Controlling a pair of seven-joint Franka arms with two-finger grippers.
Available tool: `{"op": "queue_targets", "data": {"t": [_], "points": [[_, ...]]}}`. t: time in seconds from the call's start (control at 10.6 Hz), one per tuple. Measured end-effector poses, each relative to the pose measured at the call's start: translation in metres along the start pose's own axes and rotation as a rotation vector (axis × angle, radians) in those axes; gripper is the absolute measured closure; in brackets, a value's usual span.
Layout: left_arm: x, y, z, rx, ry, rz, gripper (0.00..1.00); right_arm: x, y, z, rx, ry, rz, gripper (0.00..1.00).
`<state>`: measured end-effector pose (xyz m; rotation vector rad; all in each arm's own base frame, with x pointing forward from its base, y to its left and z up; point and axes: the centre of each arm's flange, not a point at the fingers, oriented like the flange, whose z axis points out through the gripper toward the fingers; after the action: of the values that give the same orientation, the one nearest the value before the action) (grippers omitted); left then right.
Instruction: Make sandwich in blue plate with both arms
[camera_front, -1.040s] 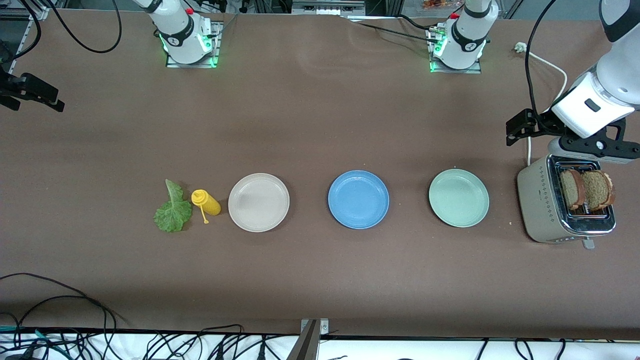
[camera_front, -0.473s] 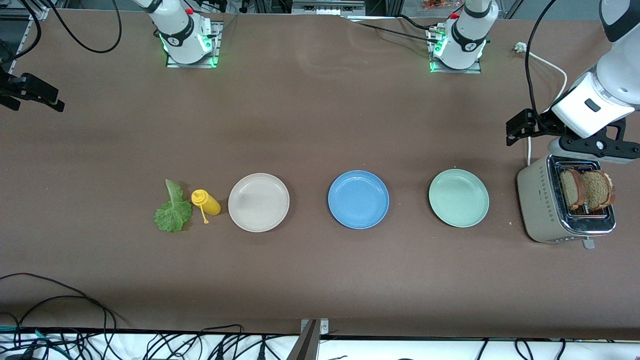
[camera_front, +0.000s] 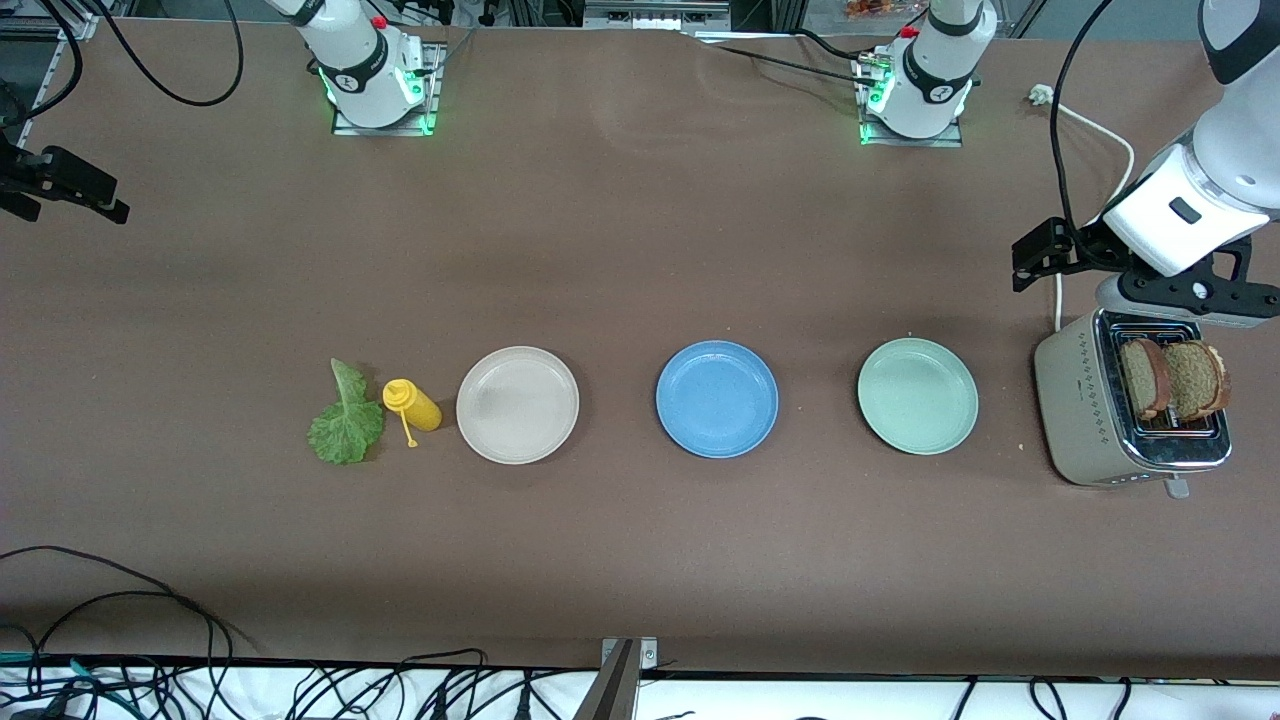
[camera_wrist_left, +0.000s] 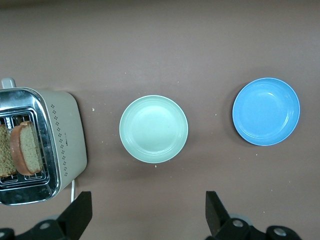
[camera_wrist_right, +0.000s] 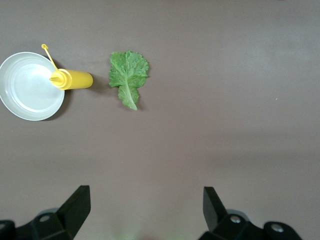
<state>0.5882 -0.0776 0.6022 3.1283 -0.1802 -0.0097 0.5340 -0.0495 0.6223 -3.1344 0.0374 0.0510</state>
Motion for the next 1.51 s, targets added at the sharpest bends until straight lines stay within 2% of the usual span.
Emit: {"op": "queue_targets", "data": {"t": [1.51], "points": [[0.0000, -0.0014, 0.0000, 0.000, 0.000, -0.002, 0.00, 0.0013, -0.0006, -0.0024, -0.001, 0.007, -0.003, 0.00]]}}
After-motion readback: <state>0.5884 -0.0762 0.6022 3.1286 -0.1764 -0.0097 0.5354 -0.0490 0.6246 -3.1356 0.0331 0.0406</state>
